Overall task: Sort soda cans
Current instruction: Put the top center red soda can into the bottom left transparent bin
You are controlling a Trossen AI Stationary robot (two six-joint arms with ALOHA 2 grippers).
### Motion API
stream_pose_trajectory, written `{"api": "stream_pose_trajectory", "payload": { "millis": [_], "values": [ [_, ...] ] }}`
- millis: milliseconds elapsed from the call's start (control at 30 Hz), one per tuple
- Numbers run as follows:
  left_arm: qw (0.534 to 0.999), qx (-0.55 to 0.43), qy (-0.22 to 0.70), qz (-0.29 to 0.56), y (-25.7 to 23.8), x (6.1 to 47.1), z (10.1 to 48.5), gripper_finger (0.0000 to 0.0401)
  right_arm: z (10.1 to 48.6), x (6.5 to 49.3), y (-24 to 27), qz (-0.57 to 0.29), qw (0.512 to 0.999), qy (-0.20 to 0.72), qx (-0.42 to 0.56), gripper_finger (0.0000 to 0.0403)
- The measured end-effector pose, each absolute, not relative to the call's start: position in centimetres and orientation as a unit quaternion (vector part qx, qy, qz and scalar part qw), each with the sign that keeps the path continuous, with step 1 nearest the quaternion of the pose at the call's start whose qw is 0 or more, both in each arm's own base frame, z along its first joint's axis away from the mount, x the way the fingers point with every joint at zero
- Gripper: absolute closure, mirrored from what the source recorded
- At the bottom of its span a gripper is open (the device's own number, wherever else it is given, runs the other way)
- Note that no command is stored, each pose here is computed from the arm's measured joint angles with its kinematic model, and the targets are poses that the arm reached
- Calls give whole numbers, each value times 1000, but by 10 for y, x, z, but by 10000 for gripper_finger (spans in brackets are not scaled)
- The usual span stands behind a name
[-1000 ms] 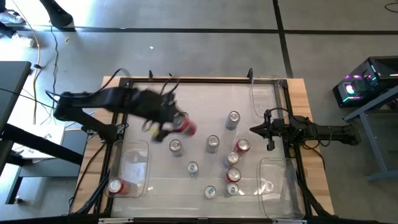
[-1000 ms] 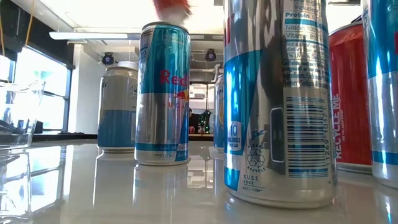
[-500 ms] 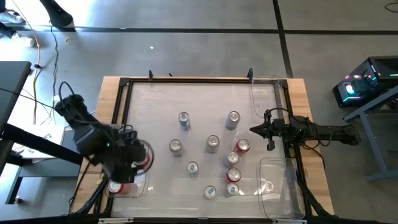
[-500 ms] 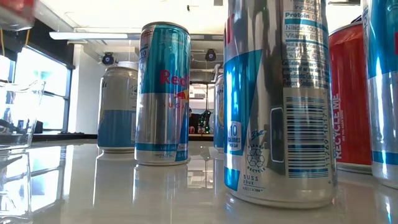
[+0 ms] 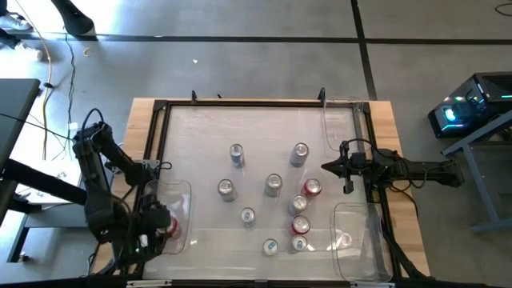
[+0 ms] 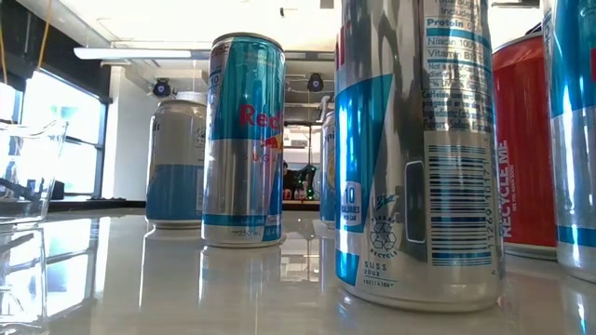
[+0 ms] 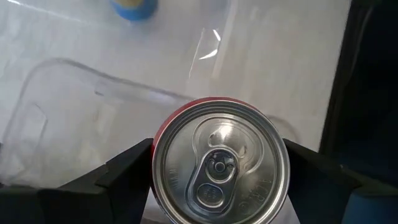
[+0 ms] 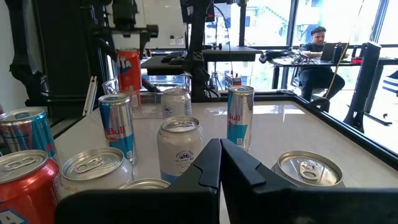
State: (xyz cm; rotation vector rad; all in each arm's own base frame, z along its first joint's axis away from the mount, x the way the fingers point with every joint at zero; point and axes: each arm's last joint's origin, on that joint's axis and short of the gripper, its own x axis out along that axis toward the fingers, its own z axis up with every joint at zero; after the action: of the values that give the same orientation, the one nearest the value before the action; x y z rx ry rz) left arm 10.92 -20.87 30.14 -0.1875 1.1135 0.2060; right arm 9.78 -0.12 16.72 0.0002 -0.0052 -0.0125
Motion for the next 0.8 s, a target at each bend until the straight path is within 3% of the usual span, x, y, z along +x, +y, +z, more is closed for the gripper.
{"api": "stream_pose_trajectory", "payload": {
  "millis": [800],
  "values": [
    [850, -147, 503, 52, -224, 99, 226, 93, 167, 98, -1, -6, 1000, -3, 0, 403]
  ]
}}
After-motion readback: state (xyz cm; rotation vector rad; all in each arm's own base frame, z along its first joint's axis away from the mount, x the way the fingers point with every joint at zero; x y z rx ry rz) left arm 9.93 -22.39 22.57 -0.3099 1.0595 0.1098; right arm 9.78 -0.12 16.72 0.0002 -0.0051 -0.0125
